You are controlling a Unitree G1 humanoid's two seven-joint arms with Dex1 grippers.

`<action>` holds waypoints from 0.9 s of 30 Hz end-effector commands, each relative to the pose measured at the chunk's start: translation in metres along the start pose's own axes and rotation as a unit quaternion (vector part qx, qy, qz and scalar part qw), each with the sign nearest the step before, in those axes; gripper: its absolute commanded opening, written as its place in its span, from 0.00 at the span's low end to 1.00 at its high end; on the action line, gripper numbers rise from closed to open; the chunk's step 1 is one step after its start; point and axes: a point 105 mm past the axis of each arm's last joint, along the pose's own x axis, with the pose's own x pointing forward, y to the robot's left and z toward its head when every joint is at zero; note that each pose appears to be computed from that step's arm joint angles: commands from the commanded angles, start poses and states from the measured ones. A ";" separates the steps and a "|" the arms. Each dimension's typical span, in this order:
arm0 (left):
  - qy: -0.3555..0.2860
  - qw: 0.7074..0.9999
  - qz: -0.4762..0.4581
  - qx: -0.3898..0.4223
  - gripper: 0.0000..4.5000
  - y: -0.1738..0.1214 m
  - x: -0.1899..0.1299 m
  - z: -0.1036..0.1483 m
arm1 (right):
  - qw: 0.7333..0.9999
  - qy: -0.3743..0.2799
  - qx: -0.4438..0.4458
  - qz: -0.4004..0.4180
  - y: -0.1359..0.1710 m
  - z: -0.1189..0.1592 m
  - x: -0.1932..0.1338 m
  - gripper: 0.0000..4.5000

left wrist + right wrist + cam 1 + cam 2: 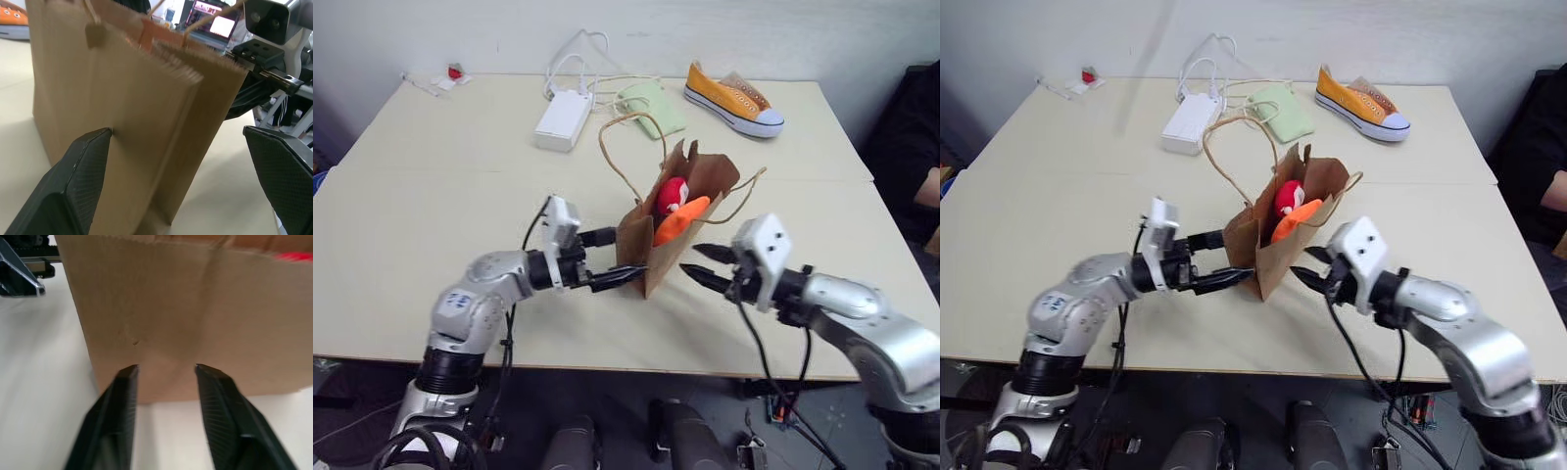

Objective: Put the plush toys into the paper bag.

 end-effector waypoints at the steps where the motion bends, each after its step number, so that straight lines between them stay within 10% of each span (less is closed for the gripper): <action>1: -0.009 0.999 -0.007 0.042 1.00 -0.001 0.005 0.012 | 0.999 -0.017 -0.033 -0.005 -0.002 0.007 0.010 0.10; 10: -0.021 0.995 0.071 0.063 1.00 0.020 0.027 0.008 | 0.999 -0.030 -0.038 -0.003 -0.002 0.006 0.026 0.01; 25: -0.050 0.997 0.038 0.054 0.00 0.021 0.037 0.012 | 0.998 -0.020 -0.054 -0.017 -0.004 -0.004 0.001 0.00; 27: -0.051 0.998 -0.002 0.045 0.00 0.020 0.037 0.014 | 0.998 -0.019 -0.060 -0.022 -0.007 -0.001 -0.014 0.00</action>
